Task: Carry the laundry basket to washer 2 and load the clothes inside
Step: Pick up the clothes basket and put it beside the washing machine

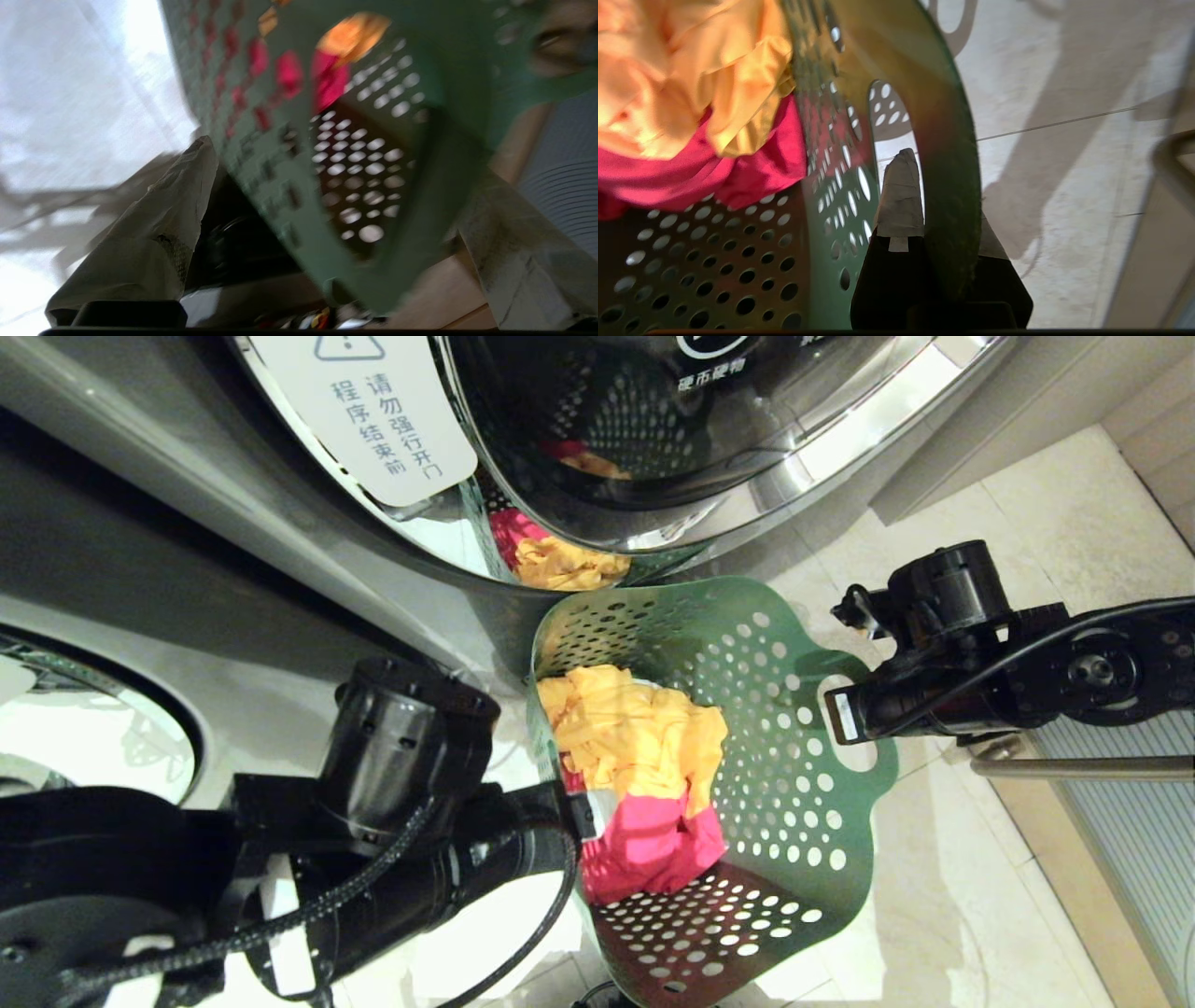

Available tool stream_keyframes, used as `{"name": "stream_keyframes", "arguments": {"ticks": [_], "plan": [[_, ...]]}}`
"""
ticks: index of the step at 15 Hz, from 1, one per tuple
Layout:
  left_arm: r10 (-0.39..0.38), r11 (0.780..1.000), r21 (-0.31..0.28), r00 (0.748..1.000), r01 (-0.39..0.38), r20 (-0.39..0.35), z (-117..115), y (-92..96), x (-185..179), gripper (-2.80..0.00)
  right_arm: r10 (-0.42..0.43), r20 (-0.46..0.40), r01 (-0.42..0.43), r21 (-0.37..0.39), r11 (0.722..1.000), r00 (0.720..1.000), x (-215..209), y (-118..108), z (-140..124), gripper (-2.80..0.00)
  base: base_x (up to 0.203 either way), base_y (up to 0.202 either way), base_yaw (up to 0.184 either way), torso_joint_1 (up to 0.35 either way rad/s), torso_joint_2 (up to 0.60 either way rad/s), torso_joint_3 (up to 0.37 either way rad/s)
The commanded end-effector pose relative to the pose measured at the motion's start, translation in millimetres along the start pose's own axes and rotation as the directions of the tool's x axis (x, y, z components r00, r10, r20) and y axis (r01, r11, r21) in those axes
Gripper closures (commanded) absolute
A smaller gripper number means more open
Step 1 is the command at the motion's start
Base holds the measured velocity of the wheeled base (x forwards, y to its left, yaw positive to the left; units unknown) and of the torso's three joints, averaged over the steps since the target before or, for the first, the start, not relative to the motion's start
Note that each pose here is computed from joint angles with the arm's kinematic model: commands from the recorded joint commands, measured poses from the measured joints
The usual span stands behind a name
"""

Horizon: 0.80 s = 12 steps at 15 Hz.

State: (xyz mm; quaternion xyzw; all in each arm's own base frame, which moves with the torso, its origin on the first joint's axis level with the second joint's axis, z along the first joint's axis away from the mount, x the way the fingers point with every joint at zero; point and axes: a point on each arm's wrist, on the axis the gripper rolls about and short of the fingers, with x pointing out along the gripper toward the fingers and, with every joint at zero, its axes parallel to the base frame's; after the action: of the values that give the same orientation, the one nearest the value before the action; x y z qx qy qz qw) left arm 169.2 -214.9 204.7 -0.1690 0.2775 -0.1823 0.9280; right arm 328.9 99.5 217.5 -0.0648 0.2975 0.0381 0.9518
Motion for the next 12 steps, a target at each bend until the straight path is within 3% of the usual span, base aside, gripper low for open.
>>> {"name": "stream_keyframes", "arguments": {"ticks": [1,5,9,12], "plan": [[-0.054,0.999,-0.002,0.998,0.054,0.028,5.4,-12.3,-6.8,-2.8,-0.017,0.029,0.017,0.012,1.0,0.999,-7.1,-9.0,6.2,0.0,0.0,0.0,0.0,0.0,0.0,0.0],[-0.037,0.999,0.028,0.997,0.035,0.069,13.3,-7.4,-12.5,-2.8,-0.02,0.046,0.02,0.007,1.0,0.999,-15.9,-12.0,13.3,0.0,0.0,0.0,0.0,0.0,0.0,0.0],[-0.08,0.997,-0.001,0.989,0.08,0.124,24.9,-5.6,-34.2,-2.8,-0.02,0.068,0.02,0.006,1.0,0.998,-25.2,-13.5,30.2,0.0,0.0,0.0,0.0,0.0,0.0,0.0],[-0.059,0.998,0.02,0.991,0.057,0.116,19.7,3.9,-40.3,-2.8,-0.02,0.059,0.02,0.004,1.0,0.998,-27.0,-13.8,32.8,0.0,0.0,0.0,0.0,0.0,0.0,0.0]]}}
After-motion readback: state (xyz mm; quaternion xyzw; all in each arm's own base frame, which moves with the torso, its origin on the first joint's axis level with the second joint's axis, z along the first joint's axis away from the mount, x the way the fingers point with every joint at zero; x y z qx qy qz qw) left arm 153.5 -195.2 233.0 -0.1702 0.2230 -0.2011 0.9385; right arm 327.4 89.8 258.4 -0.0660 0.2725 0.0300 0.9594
